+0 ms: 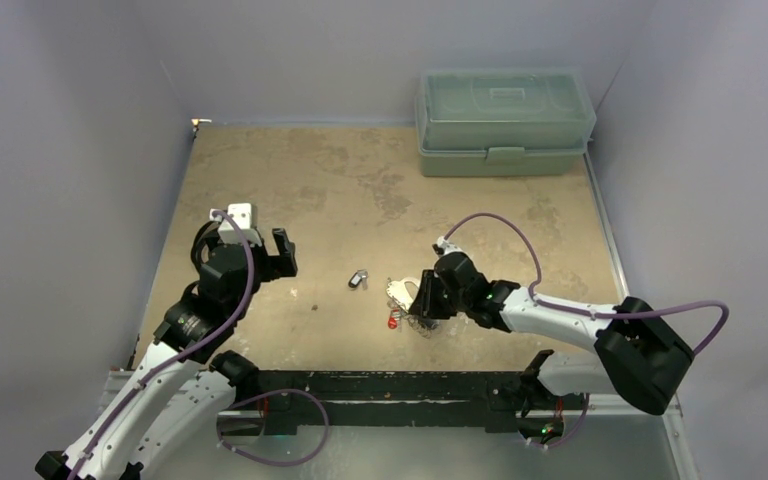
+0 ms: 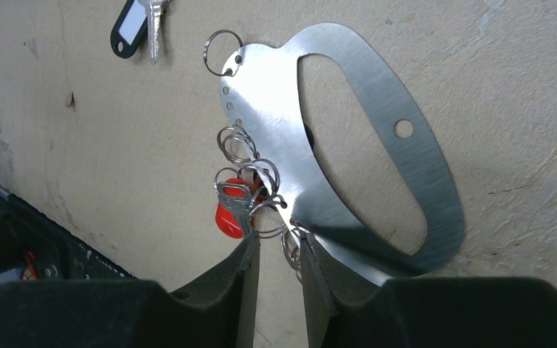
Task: Put the keys on the keyring
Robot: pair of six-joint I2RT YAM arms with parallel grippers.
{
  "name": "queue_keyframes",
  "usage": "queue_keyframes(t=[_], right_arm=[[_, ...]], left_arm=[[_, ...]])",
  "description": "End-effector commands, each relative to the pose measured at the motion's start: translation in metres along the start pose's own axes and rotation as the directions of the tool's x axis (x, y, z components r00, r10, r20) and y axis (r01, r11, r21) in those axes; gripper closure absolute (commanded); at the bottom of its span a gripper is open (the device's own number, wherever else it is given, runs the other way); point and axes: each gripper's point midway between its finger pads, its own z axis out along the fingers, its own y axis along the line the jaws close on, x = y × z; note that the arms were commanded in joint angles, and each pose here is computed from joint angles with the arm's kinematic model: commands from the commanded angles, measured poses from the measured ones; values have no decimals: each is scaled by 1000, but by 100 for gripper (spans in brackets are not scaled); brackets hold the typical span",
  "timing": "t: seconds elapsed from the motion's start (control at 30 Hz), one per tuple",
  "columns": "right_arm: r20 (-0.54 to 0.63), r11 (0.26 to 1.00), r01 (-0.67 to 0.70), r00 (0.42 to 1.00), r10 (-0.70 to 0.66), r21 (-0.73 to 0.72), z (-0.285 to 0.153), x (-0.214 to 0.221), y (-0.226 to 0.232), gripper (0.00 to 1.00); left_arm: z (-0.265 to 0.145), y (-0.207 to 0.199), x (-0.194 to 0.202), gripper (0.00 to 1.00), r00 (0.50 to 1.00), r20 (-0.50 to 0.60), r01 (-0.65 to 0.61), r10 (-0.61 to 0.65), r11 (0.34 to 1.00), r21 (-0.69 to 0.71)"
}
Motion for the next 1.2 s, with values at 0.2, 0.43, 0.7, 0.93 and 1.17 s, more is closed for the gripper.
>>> queue_keyframes(t=[0.2,0.43,0.7,0.93,1.17], right_arm=[[-5,1000,-11,1000,10,-27,3,6,5,66],[-28,1000,-4,1000,4,-14,8,12,3,66],[2,998,7,1000,-6,-56,0,2,17,67],[-8,986,55,998,-57,-156,-4,6,45,68],[-22,974,93,995,-99,-205,1,14,60,67]], left_arm=[[-1,0,-12,6,999,34,-5,5,1000,3],[-1,0,-12,6,999,33,-6,6,1000,4],[-2,0,-13,6,999,36,-4,4,1000,4],[-2,0,-12,6,999,36,-5,4,1000,4],[-2,0,-12,6,999,37,-4,4,1000,4]])
